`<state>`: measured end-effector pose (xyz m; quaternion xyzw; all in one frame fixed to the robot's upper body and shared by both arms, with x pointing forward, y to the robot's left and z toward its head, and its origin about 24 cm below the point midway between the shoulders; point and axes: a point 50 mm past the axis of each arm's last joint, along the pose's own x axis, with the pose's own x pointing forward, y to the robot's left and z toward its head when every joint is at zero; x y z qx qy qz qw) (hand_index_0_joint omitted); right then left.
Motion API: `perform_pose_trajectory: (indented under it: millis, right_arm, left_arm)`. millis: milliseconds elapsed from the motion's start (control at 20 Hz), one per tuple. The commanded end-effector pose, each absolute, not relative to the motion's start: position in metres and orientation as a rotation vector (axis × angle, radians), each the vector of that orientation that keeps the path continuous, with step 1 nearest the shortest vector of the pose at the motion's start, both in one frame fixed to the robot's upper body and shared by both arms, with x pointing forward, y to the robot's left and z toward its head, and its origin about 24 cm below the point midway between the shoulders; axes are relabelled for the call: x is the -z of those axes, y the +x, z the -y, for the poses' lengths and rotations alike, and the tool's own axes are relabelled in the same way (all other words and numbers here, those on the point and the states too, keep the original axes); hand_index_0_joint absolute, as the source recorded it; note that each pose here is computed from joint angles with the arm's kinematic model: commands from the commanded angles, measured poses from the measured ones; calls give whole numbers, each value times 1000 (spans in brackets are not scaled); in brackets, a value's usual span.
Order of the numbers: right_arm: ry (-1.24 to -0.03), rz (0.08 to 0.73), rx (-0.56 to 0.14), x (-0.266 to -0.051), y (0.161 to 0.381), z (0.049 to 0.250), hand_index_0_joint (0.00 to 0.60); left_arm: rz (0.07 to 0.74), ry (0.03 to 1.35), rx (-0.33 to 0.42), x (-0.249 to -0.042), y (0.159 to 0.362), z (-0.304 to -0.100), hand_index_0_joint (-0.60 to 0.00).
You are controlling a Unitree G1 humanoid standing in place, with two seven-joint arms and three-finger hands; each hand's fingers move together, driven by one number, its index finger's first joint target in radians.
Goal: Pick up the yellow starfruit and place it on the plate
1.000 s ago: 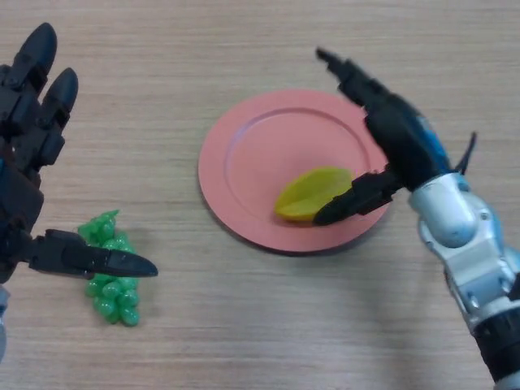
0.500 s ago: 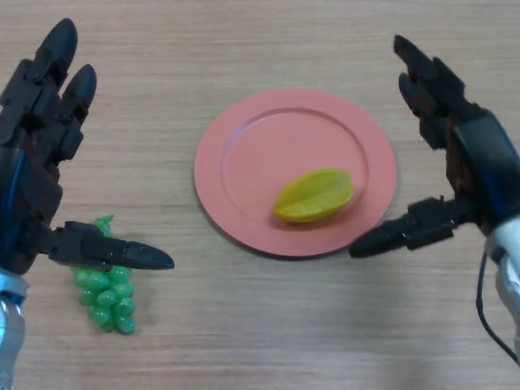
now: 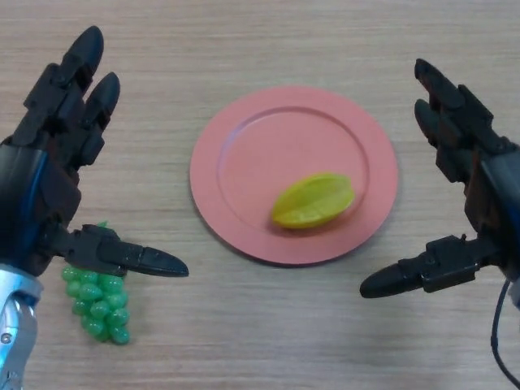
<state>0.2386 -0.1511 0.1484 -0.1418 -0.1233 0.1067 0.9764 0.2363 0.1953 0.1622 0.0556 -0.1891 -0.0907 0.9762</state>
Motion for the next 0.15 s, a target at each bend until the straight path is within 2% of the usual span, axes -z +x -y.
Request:
perform_pose_trajectory:
  millis: [50,150]
  right_arm:
    - [-329,455,-199,-180,229,151,0]
    - [-321,450,-211,-178,227,149,0]
  left_arm:
    - [518,224,174,-191,227,-201,0]
    - [505,227,169,-190,227,-202,0]
